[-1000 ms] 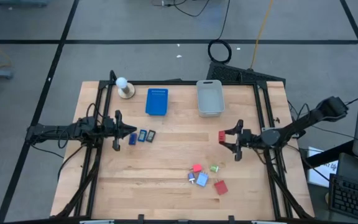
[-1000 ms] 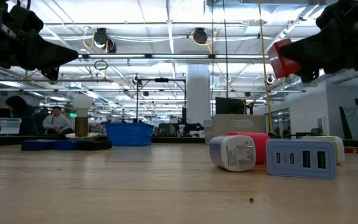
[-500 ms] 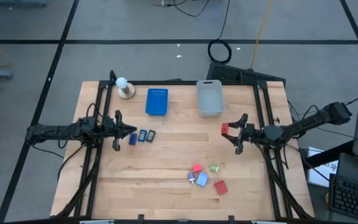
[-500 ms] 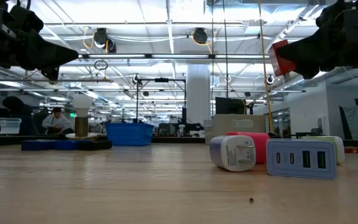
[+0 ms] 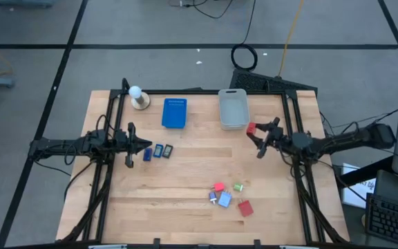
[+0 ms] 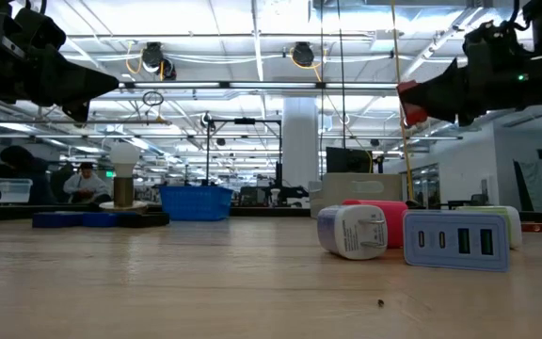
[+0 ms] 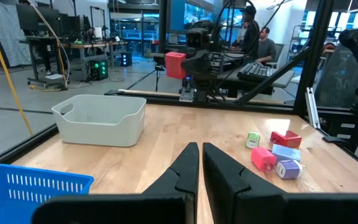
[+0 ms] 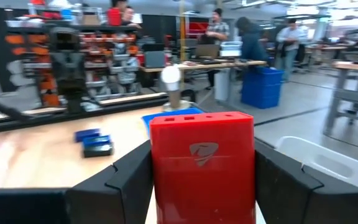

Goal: Pick & Place Office items
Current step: Put the right red charger adapter into the gray bin, then put the red charger adapter into the gray bin

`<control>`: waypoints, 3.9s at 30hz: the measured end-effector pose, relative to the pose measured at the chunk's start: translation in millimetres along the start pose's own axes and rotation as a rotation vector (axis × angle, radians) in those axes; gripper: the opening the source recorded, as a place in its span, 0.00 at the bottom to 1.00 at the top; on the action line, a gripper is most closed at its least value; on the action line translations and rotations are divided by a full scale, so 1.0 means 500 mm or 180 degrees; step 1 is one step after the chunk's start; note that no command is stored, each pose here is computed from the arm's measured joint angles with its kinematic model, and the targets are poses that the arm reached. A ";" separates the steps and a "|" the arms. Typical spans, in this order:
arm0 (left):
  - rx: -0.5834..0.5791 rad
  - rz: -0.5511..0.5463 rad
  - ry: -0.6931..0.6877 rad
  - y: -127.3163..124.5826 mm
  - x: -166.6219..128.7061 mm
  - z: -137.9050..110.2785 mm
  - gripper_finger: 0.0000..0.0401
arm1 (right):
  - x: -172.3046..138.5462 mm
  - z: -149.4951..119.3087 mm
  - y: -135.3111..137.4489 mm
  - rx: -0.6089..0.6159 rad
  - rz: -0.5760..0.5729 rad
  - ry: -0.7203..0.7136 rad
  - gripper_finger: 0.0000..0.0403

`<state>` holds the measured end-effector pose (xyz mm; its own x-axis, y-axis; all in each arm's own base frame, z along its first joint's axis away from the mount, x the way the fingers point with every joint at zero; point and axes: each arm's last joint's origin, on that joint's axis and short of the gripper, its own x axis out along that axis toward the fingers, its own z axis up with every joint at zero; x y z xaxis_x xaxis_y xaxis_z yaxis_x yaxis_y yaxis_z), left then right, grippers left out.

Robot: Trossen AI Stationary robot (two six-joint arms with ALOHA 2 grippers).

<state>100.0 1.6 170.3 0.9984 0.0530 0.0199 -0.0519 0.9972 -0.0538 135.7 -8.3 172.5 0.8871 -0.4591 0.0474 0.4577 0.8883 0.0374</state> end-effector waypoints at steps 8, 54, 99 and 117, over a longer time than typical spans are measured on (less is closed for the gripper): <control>0.0000 0.0000 0.0000 0.000 0.000 0.000 0.05 | 0.014 -0.007 -0.028 0.0060 -0.0354 0.0080 0.53; 0.0000 0.0000 0.0001 0.000 0.000 0.000 0.05 | 0.356 0.085 -0.201 0.0261 -0.0716 0.1798 0.53; 0.0000 -0.0001 0.0001 0.000 0.000 0.000 0.05 | 0.436 -0.028 -0.237 0.0360 -0.0691 0.3197 0.59; 0.0000 0.0001 0.0000 0.000 0.000 0.000 0.05 | 0.440 -0.002 -0.227 0.0290 -0.0629 0.2992 0.60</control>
<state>100.0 1.6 170.4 0.9984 0.0532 0.0200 -0.0521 0.9972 -0.0538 278.8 -209.9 177.7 0.4978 -0.3685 -0.7851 0.6328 0.7734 0.0382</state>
